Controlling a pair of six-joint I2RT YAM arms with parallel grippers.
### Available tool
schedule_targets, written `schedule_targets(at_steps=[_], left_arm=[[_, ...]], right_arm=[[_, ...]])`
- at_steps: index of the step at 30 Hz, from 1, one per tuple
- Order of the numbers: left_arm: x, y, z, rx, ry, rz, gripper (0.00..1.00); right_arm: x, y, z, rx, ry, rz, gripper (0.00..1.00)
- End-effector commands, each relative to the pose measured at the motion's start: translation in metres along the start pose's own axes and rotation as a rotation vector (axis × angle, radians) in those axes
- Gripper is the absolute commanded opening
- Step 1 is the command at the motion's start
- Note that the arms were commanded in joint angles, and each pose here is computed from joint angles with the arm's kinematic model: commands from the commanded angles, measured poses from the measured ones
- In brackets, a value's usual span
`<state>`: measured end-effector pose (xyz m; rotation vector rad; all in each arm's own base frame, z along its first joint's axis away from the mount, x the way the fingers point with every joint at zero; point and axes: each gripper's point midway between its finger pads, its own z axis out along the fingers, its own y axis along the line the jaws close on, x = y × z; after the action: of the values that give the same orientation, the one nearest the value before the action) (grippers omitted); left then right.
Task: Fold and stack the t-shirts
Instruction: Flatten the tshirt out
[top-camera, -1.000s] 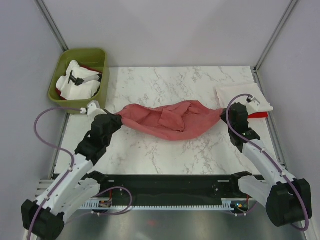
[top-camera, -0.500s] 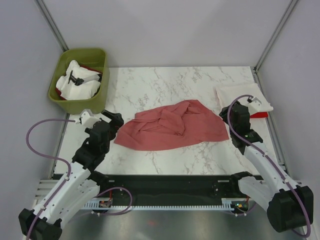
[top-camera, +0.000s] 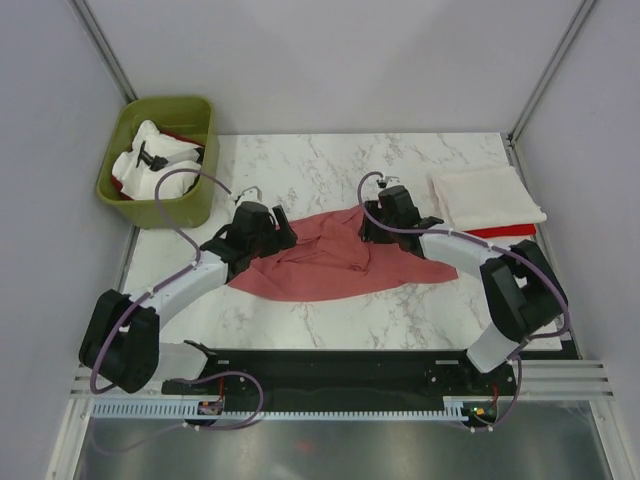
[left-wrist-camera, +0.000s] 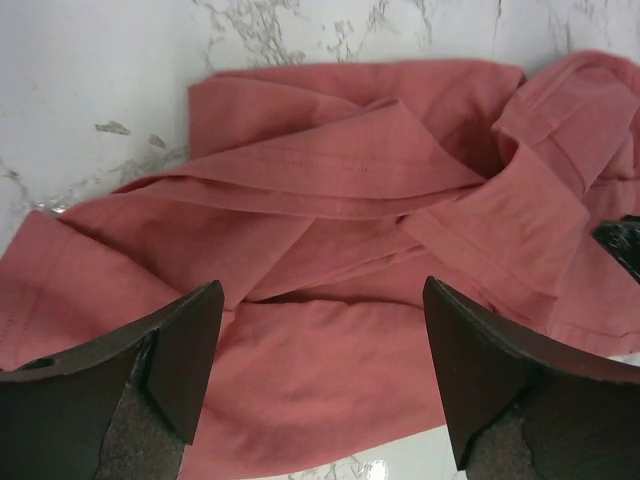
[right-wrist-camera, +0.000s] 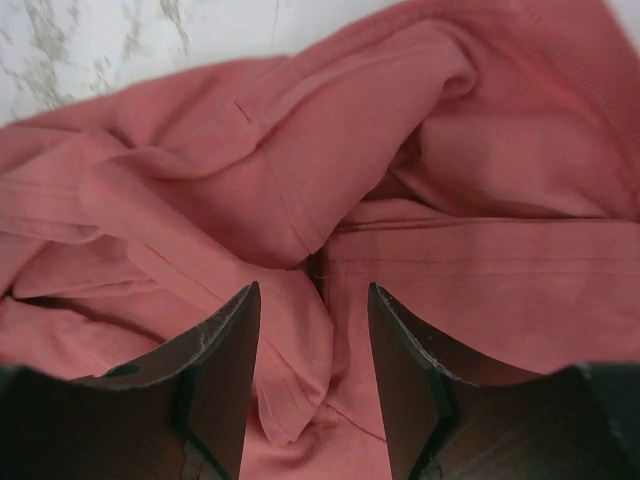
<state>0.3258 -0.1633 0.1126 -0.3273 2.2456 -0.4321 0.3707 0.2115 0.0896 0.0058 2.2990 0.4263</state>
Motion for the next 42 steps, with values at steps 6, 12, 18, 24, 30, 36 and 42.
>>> schedule_targets(at_steps=[6,12,18,24,30,36,42], left_arm=[[0.004,-0.028,0.021,0.108,0.062,0.092,0.87],[0.010,-0.023,0.041,0.064,0.097,0.119,0.85],[0.012,-0.028,0.038,0.087,0.108,0.141,0.80],[0.012,-0.043,0.029,0.118,0.081,0.207,0.80],[0.019,-0.069,0.019,0.197,0.070,0.266,0.82],[0.024,-0.084,0.011,0.284,0.061,0.278,0.84],[0.032,-0.110,0.011,0.426,0.090,0.254,0.72]], right_arm=[[0.036,0.025,0.027,-0.119,0.178,-0.047,0.55],[0.031,0.034,0.025,-0.141,0.166,-0.050,0.10],[-0.026,0.036,-0.033,-0.148,-0.066,-0.050,0.00],[-0.053,0.035,-0.070,-0.159,-0.200,-0.039,0.00],[-0.052,0.037,-0.069,-0.172,-0.188,-0.040,0.01],[-0.048,0.036,-0.064,-0.171,-0.171,-0.036,0.01],[-0.044,0.036,-0.061,-0.171,-0.157,-0.033,0.01]])
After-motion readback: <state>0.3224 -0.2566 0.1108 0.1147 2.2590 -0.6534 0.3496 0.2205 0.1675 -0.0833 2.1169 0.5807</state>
